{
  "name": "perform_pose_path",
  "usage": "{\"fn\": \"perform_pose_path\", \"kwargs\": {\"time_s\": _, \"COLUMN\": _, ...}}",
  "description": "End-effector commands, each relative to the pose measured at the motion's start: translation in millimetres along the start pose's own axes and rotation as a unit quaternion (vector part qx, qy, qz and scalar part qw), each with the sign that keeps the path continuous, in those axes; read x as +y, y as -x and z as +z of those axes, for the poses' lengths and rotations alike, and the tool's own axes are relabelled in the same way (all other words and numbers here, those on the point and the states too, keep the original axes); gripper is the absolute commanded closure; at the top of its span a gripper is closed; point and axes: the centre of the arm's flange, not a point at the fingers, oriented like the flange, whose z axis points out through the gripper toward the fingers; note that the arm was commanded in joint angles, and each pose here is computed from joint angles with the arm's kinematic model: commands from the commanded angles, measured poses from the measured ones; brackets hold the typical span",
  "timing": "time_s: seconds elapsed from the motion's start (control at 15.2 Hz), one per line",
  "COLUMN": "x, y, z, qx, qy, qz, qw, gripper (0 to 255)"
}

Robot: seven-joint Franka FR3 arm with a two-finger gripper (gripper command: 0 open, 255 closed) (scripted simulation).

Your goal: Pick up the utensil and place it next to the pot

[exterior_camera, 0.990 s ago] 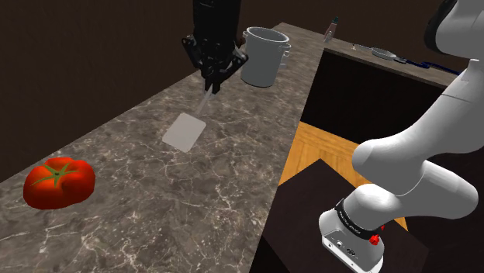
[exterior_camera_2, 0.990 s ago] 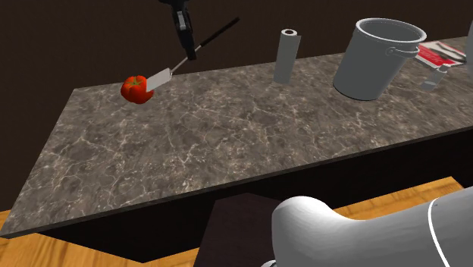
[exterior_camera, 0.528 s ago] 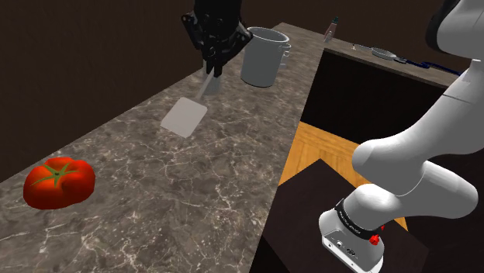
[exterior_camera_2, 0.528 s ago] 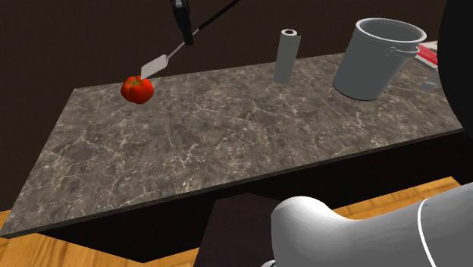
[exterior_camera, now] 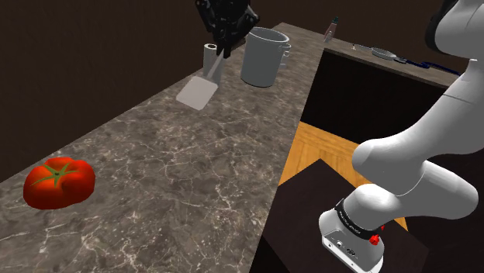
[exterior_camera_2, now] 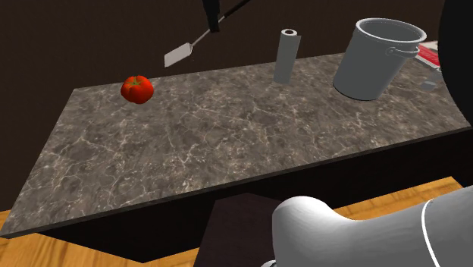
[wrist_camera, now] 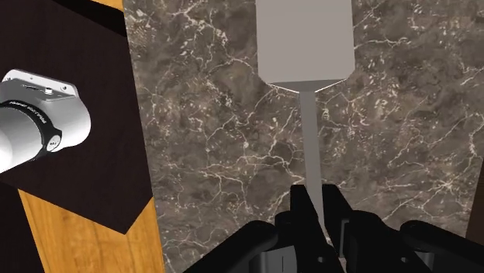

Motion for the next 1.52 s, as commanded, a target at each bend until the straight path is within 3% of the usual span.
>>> {"fn": "perform_pose_path", "kwargs": {"time_s": 0.0, "x": -5, "y": -27, "z": 3, "qx": 0.000, "qy": 0.000, "qz": -0.001, "qw": 1.0000, "gripper": 255}}
{"fn": "perform_pose_path", "kwargs": {"time_s": 1.45, "x": -68, "y": -310, "z": 21, "qx": 0.000, "qy": 0.000, "qz": -0.001, "qw": 1.0000, "gripper": 255}}
